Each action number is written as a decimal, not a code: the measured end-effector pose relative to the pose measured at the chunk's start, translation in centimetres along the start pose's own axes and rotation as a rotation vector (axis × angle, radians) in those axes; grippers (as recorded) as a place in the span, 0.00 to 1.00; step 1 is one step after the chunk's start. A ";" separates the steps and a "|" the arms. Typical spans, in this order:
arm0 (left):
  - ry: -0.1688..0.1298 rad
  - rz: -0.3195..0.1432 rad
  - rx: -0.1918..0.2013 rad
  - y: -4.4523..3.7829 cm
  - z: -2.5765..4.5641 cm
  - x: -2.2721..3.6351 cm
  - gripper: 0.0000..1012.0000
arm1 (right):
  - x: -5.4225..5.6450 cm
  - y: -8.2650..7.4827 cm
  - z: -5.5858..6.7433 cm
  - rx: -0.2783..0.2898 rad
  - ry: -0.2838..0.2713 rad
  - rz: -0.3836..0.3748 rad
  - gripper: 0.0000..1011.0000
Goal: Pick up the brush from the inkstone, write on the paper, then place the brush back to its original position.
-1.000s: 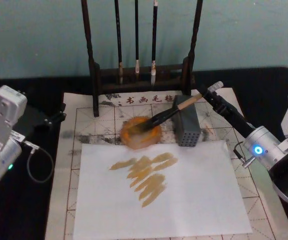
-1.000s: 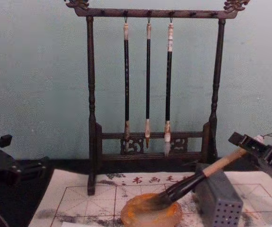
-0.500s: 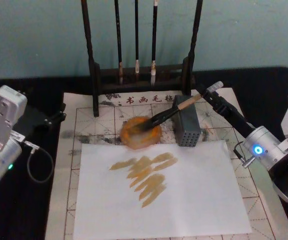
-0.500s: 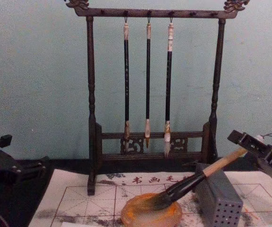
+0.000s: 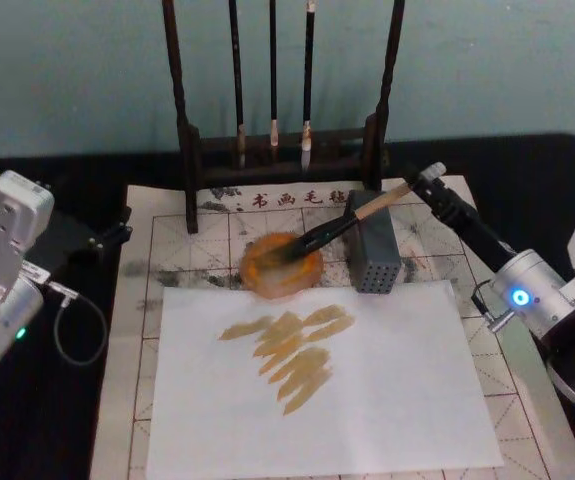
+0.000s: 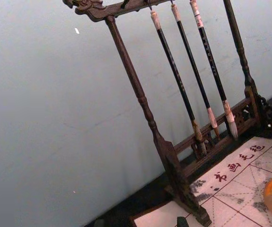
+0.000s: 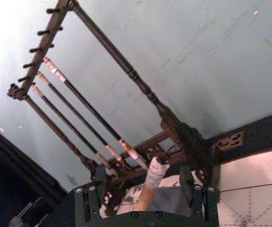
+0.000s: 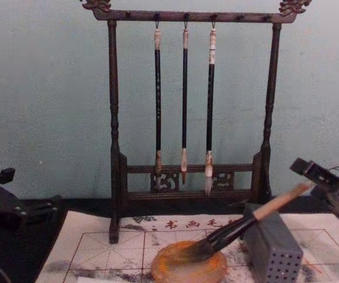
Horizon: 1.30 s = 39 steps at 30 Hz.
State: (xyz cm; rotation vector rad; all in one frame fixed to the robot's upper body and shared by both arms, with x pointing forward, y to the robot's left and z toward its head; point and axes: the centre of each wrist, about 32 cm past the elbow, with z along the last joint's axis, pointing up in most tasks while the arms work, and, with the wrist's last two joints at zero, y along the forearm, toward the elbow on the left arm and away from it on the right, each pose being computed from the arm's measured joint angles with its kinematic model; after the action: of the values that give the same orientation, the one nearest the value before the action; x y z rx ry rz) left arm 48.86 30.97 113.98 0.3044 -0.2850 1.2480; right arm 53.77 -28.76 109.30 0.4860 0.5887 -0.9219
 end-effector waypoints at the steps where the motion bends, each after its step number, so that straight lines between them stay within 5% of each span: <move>1: 0.000 0.000 0.000 0.00 0.00 0.00 0.99 | 0.0 -0.1 0.0 0.003 -0.001 -0.003 0.99; 8: 0.000 0.000 0.000 0.00 0.00 0.00 0.99 | -0.4 -1.2 0.7 0.005 -0.056 -0.035 0.99; 21: 0.000 0.000 0.000 0.00 0.00 0.00 0.99 | -2.3 -3.8 1.4 -0.085 -0.330 -0.160 0.99; 27: 0.000 0.000 0.000 0.00 0.00 0.00 0.99 | -3.2 -3.6 0.8 -0.086 -0.455 -0.252 0.99; 39: 0.000 0.000 0.000 0.00 0.00 0.00 0.99 | -4.0 -2.0 -0.6 -0.090 -0.587 -0.357 0.99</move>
State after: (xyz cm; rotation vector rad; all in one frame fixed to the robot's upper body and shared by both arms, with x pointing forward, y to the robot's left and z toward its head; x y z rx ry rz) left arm 48.86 30.97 113.97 0.3045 -0.2850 1.2479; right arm 50.08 -27.09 111.19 0.0115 0.1766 -1.3050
